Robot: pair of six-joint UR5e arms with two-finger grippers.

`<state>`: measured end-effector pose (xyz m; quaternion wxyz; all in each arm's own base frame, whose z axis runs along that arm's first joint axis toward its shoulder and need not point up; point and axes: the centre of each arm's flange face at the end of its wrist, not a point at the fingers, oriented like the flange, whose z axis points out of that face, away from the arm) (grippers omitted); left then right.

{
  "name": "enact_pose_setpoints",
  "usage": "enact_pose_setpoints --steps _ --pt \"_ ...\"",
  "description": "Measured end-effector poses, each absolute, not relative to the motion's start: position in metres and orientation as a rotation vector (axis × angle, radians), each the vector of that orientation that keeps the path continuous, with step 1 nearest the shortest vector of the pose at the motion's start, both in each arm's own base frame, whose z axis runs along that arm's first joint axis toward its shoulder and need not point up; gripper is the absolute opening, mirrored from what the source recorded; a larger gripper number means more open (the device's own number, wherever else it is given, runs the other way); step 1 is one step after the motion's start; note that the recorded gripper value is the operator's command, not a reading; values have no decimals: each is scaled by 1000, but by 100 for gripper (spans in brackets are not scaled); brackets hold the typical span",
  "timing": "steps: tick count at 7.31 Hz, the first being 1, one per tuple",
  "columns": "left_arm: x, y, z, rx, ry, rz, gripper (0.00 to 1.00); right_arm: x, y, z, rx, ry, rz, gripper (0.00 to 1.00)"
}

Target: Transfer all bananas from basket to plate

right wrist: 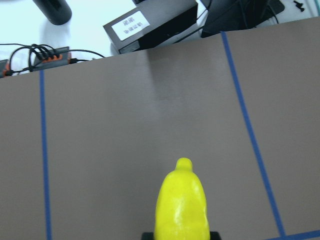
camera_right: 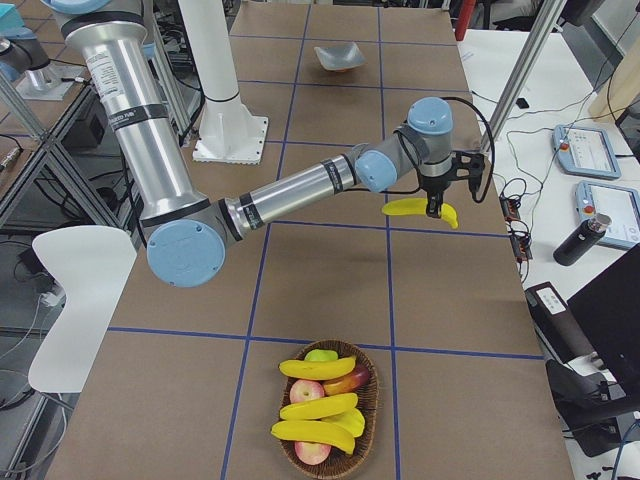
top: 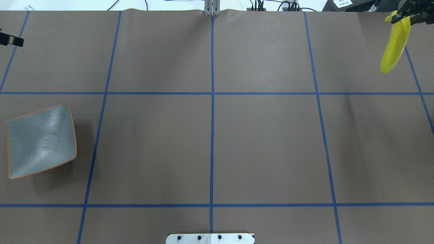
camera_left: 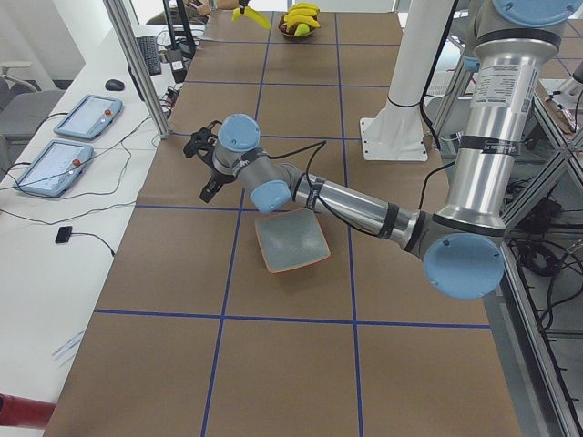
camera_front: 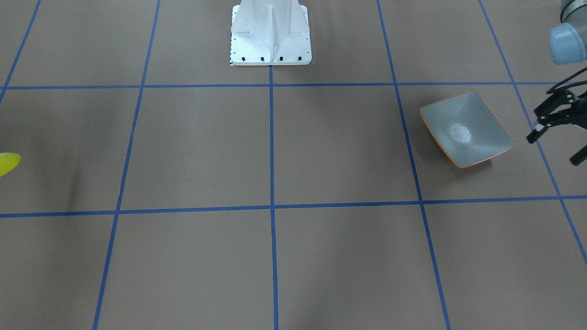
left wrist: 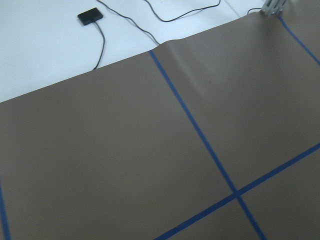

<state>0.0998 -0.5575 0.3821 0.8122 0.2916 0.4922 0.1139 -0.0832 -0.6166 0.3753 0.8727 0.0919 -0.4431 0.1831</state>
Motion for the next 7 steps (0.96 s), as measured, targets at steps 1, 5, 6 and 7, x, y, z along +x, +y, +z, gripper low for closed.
enact_pose_setpoints --steps 1,5,6,7 --pt "140 -563 338 595 1129 223 100 -104 -606 343 180 -971 416 0" --pt "278 -512 194 465 1417 204 100 -165 -554 241 139 -1143 466 0" --pt "310 -491 170 425 1468 245 100 -182 -544 227 145 -1195 443 0" --pt "334 -473 153 395 1502 282 100 -200 -533 217 152 -1252 417 0"
